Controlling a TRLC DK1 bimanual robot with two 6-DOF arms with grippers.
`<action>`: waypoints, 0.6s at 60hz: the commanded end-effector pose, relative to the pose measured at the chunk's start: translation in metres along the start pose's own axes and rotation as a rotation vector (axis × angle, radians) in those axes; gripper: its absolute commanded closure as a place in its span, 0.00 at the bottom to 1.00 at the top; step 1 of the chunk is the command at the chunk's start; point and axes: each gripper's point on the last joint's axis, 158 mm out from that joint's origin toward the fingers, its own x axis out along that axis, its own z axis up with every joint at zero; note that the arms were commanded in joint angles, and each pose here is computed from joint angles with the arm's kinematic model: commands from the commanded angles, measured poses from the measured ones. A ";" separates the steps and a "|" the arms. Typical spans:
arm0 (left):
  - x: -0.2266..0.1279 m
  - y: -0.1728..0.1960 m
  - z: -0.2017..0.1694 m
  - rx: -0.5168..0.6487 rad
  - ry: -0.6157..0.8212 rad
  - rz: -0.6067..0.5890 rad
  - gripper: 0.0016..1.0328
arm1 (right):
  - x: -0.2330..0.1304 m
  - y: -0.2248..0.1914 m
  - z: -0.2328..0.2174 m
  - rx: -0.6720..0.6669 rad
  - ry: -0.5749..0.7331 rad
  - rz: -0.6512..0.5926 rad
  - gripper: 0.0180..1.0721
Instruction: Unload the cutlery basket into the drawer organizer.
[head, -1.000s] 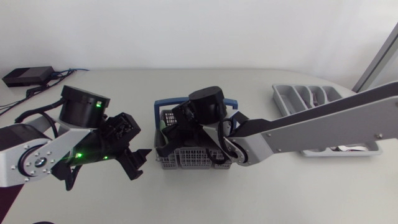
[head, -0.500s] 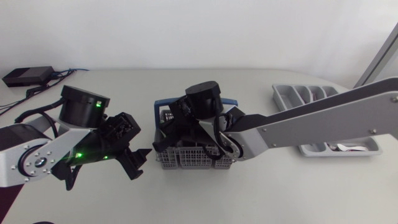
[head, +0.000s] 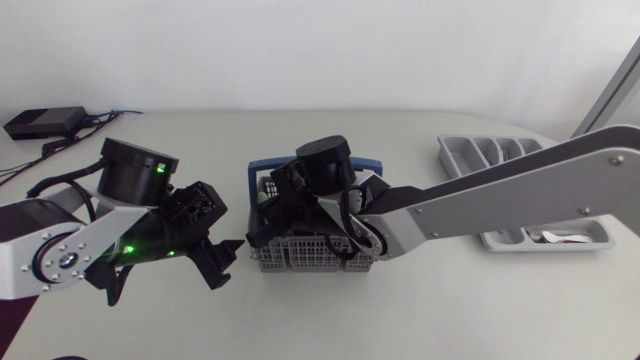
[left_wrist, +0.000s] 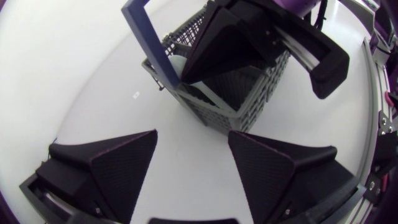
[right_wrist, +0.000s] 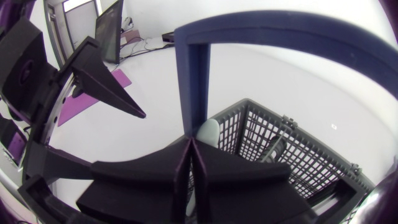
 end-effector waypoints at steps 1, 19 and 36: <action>0.006 -0.009 -0.011 0.001 0.024 -0.023 0.23 | -0.007 0.007 -0.002 0.008 0.001 0.021 0.95; 0.007 -0.009 -0.011 0.000 0.028 -0.024 0.23 | -0.028 0.012 0.005 0.006 -0.028 0.044 0.94; 0.007 -0.008 -0.013 -0.001 0.030 -0.023 0.23 | -0.026 0.005 0.001 -0.028 -0.042 -0.014 0.72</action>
